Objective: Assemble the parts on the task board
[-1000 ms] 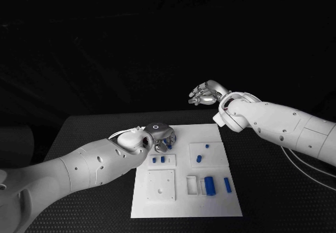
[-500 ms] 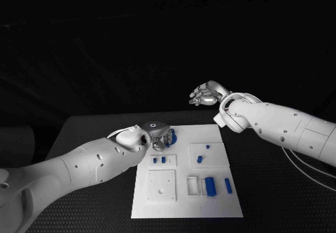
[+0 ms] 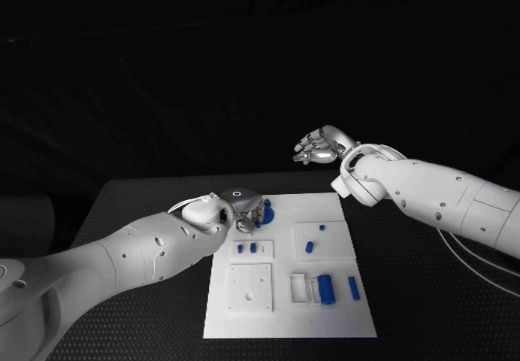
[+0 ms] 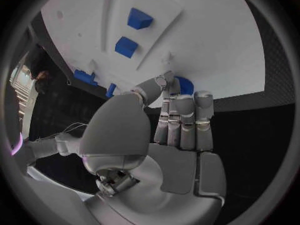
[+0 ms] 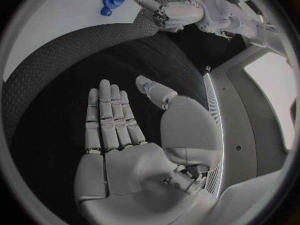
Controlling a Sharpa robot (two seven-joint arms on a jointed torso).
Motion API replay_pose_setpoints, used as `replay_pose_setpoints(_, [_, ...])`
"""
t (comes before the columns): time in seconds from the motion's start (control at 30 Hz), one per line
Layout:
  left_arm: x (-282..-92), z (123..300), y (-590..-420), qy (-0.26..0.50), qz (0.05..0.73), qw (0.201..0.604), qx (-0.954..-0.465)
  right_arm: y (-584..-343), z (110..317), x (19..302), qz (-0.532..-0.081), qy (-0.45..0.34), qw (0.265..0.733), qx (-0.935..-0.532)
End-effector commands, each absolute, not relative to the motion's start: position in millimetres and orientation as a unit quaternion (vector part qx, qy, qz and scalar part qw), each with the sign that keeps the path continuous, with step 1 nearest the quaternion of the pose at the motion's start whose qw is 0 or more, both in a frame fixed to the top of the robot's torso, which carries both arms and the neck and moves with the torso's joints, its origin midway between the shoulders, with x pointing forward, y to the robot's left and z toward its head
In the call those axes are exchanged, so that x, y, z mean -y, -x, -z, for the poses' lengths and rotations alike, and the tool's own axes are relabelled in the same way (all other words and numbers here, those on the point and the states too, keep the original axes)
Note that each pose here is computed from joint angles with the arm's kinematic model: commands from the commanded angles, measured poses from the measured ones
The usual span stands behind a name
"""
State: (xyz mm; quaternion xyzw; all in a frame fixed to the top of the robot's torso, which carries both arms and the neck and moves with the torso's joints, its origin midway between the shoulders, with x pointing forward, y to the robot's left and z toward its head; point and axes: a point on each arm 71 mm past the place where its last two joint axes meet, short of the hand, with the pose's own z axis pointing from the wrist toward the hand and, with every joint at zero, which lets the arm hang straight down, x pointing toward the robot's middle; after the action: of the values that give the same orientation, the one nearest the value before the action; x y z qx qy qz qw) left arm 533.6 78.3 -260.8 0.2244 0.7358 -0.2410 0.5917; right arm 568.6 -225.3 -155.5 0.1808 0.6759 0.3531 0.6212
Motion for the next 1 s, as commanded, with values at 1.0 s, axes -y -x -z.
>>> replay_pose_setpoints(1.0, [-102.4,260.4,-529.4,-0.216,0.236,0.59,-0.741,-568.2,155.4,225.8,-0.357,-0.176,0.619,-0.677])
